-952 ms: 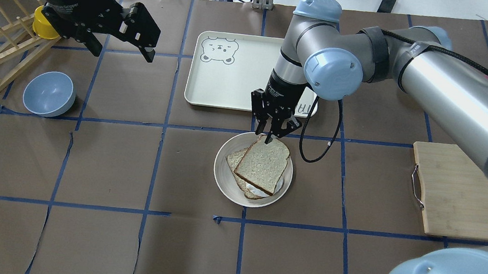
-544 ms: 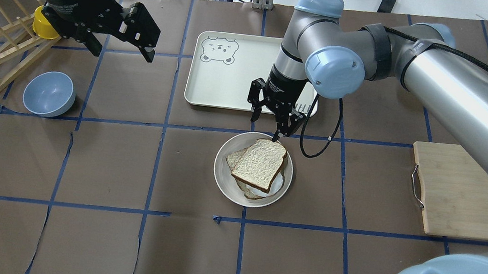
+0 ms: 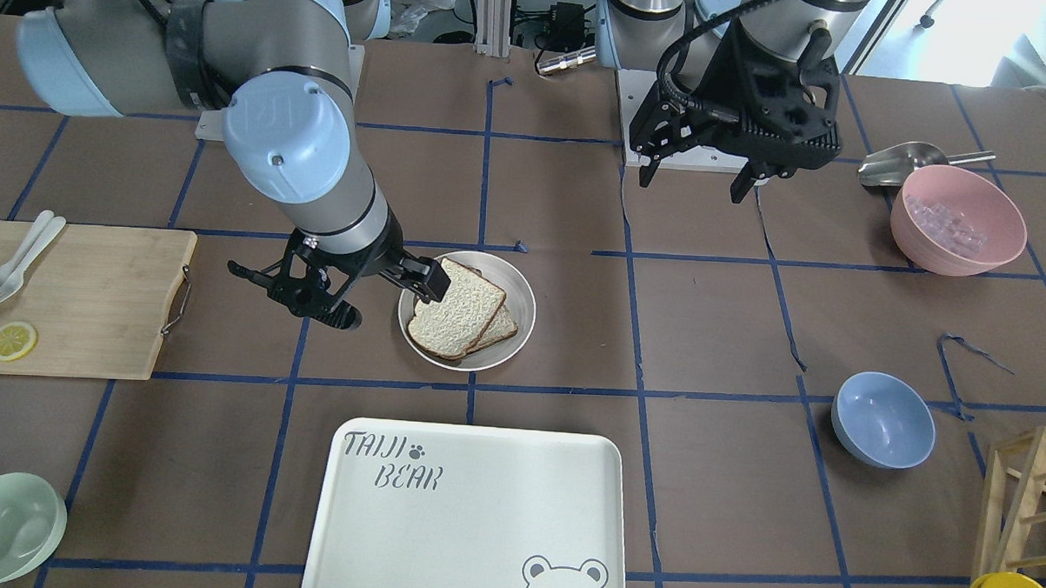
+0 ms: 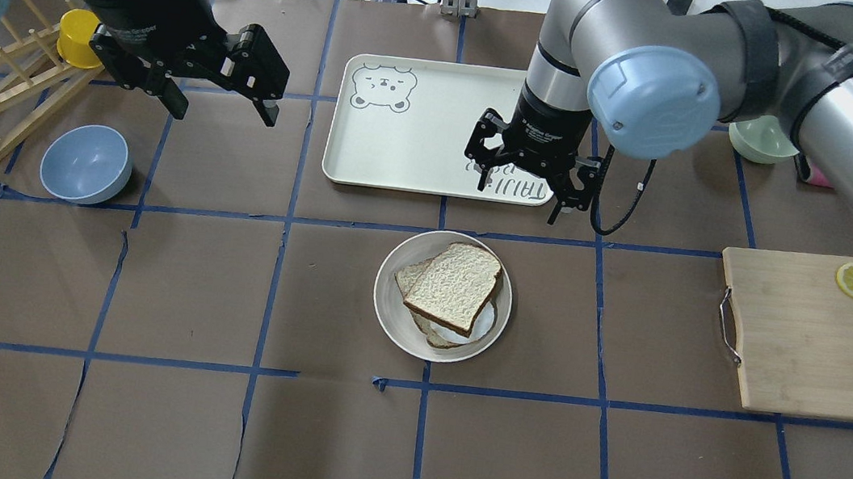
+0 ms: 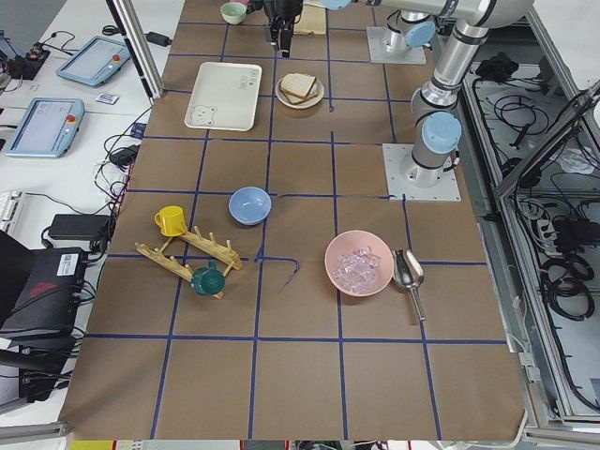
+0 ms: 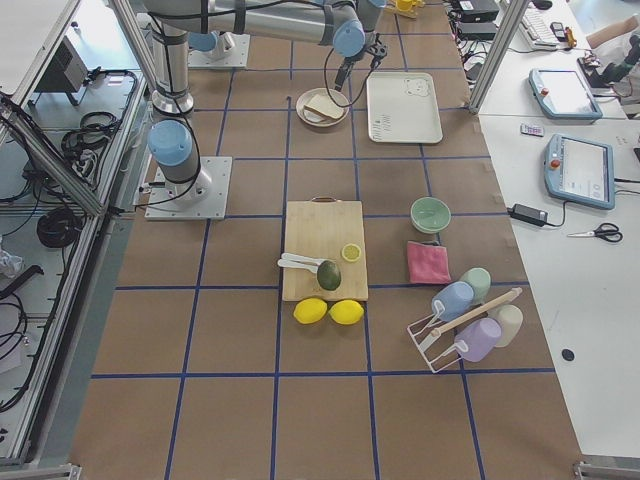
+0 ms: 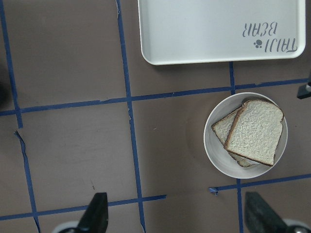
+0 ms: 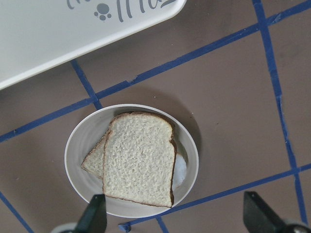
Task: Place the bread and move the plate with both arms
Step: 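Raise the right gripper away while the left gripper reaches toward the bowl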
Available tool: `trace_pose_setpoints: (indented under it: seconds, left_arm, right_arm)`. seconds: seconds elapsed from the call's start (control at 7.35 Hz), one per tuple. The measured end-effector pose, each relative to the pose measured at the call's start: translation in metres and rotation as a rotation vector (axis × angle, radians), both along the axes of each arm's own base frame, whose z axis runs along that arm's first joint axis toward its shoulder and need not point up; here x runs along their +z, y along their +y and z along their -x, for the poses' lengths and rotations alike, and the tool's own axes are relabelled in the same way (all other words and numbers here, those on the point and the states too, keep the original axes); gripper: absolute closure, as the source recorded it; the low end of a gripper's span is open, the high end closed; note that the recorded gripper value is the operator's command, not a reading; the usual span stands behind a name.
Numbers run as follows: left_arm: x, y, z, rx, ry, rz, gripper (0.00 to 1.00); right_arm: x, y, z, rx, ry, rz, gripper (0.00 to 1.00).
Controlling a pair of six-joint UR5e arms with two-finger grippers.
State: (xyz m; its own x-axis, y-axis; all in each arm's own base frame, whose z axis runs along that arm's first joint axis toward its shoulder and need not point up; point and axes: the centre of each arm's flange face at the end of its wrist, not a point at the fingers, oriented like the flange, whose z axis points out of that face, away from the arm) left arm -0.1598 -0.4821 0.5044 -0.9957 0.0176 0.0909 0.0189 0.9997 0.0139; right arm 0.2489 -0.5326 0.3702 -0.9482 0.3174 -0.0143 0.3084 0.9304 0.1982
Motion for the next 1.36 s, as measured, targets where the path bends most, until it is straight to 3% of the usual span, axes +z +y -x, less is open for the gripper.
trace_pose_setpoints:
  seconds: [0.27,0.54,0.82,1.36]
  left_arm:
    - [-0.05,0.002,0.01,0.111,-0.01,-0.082,0.0]
    - [-0.119,0.019,0.041,0.186,-0.022,-0.096,0.0]
    - [-0.199,0.049,0.071,0.222,-0.022,-0.069,0.0]
    - [-0.28,0.072,0.098,0.262,-0.049,-0.123,0.02]
  right_arm:
    - [0.033,0.004,0.034,0.26,0.07,0.07,0.0]
    - [0.053,0.002,0.06,0.441,0.068,0.107,0.0]
    - [0.075,-0.005,0.078,0.499,0.067,0.139,0.0]
    - [0.08,-0.002,0.091,0.498,0.059,0.096,0.0]
